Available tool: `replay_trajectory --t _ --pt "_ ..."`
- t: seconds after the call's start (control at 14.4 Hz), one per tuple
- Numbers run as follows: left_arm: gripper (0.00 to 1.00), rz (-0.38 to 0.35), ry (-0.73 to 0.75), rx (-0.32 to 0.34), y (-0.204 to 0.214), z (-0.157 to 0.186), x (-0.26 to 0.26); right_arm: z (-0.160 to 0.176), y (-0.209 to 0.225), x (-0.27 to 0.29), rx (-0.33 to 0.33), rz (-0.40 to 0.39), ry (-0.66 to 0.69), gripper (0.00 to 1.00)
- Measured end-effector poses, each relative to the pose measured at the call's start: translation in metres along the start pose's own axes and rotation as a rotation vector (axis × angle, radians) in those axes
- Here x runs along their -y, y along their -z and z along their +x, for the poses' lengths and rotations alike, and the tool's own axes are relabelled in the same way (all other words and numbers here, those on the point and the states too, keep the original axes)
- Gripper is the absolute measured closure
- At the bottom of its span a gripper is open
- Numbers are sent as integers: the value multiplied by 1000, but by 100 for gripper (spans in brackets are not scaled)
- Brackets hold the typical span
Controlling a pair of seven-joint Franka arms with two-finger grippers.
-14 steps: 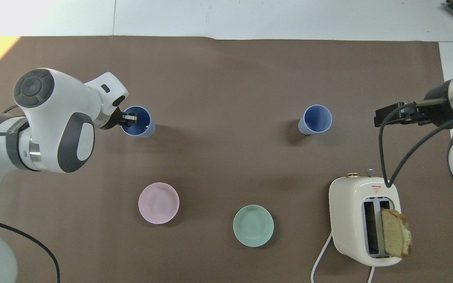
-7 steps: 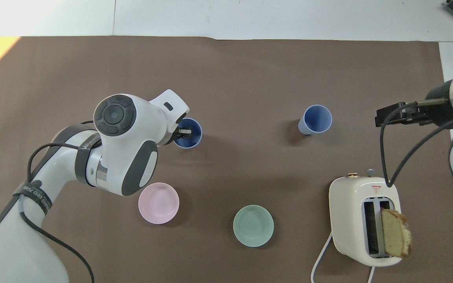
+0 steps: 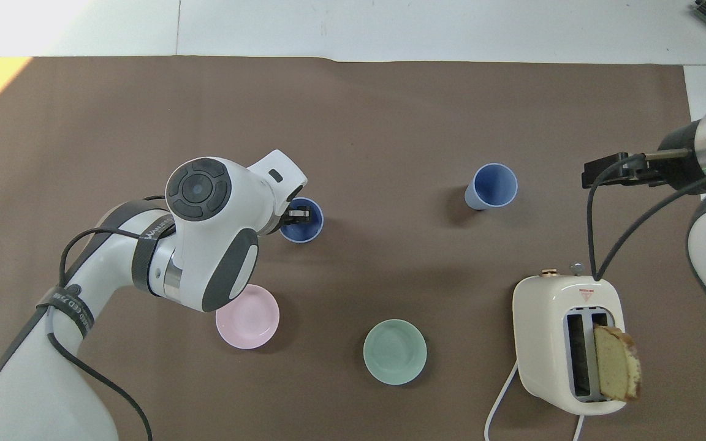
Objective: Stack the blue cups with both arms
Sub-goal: 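Slide the blue cup with the left gripper toward the table center, then release the cup and withdraw the left gripper while the right gripper reaches the other cup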
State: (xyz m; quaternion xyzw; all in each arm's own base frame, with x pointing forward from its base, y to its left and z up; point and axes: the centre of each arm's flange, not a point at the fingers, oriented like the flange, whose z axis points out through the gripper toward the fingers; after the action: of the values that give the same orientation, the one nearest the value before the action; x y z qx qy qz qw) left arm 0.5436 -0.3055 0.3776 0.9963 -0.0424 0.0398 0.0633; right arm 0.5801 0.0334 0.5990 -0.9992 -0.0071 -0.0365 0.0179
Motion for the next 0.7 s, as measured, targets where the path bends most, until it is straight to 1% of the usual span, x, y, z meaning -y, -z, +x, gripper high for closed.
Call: replay_trajectory --t 0.14,0.21,0.28,0.35,0.49,0.7 --pt "25 -2 19 -15 9 7 10 2 -5 0 -14 1 0 0" --pt "12 -3 37 -23 19 13 20 3 -8 1 -24 1 2 0" --pt "2 -3 53 -26 32 18 33 6 -13 3 -38 2 4 0" --pt "0 -4 59 -29 49 21 47 8 -19 5 -49 3 7 0" --pt "0 -9 52 -38 89 26 84 16 -45 11 -64 5 15 0" --pt "0 -8 27 -38 143 24 144 31 -102 26 -98 11 27 0"
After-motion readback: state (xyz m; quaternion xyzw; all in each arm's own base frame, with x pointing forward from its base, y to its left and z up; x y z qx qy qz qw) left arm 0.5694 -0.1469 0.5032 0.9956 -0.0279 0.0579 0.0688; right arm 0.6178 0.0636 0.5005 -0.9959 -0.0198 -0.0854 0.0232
